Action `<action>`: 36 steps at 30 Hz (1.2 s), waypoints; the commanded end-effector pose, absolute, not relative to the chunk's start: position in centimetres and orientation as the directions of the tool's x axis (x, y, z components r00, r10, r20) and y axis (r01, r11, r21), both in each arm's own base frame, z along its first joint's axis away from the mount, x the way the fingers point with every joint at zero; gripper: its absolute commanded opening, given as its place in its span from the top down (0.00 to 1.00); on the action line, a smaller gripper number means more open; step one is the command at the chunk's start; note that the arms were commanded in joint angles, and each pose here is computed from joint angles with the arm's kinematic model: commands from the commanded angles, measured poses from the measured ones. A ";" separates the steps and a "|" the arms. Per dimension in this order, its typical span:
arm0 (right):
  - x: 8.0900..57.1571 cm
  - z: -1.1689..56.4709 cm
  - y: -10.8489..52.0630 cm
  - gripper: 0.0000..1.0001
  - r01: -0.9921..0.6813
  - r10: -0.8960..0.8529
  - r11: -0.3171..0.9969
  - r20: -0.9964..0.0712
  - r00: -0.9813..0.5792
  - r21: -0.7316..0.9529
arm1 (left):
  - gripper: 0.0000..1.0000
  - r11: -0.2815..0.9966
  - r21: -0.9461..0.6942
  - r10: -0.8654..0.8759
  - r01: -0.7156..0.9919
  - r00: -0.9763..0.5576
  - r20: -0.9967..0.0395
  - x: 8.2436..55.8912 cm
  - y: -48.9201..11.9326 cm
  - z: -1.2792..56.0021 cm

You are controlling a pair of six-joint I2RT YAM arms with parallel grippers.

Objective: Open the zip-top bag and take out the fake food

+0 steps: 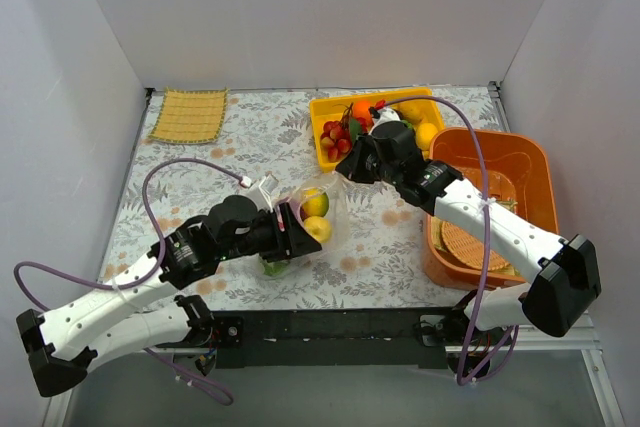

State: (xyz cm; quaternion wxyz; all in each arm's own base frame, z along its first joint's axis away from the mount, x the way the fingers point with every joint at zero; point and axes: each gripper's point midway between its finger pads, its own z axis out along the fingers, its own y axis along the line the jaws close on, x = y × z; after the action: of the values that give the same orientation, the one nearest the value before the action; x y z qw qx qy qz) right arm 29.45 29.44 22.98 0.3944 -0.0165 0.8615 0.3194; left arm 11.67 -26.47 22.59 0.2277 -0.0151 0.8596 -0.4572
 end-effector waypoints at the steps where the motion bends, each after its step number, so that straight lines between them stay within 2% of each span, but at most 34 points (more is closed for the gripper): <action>1: 29.1 25.7 30.4 0.99 -0.335 0.214 0.771 -0.716 -0.664 0.541 | 0.52 0.705 -0.649 -0.147 0.285 -0.837 -0.527 13.6 -25.6 23.3; 5: 29.0 26.3 30.5 0.99 -0.341 0.214 0.770 -0.722 -0.658 0.540 | 0.55 0.774 -0.555 -0.100 0.305 -0.807 -0.582 15.4 -25.6 23.6; 11: 29.0 26.4 30.4 0.99 -0.337 0.215 0.776 -0.726 -0.653 0.533 | 0.44 0.739 -0.569 -0.059 0.361 -0.806 -0.588 14.4 -25.7 24.3; 14: 29.0 26.4 30.5 0.99 -0.342 0.209 0.776 -0.727 -0.654 0.531 | 0.44 0.761 -0.566 -0.093 0.319 -0.808 -0.581 14.4 -24.7 23.9; 19: 28.8 26.6 30.7 0.99 -0.344 0.208 0.775 -0.728 -0.653 0.530 | 0.46 0.801 -0.512 -0.127 0.309 -0.749 -0.651 16.3 -23.9 26.2; 26: 28.8 26.8 31.0 0.99 -0.345 0.203 0.779 -0.731 -0.652 0.524 | 0.48 0.890 -0.350 -0.044 0.294 -0.706 -0.707 19.7 -24.5 25.3; 30: 28.8 26.6 30.9 0.99 -0.339 0.199 0.787 -0.732 -0.651 0.515 | 0.55 0.933 -0.246 0.014 0.262 -0.711 -0.703 20.7 -23.8 23.3; 33: 28.9 26.5 30.7 0.99 -0.338 0.193 0.794 -0.737 -0.648 0.506 | 0.57 0.959 -0.182 0.024 0.218 -0.700 -0.713 21.2 -22.4 22.6; 36: 29.0 26.5 30.7 0.99 -0.338 0.190 0.798 -0.741 -0.644 0.498 | 0.69 0.964 -0.174 0.012 0.203 -0.683 -0.730 21.5 -21.9 23.0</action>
State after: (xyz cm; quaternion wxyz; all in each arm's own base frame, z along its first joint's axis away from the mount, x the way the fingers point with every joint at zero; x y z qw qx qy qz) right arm 28.14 30.39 24.20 0.3898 -0.0372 0.8652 0.3132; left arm 20.69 -24.01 21.16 0.3511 0.0707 0.9211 -0.1528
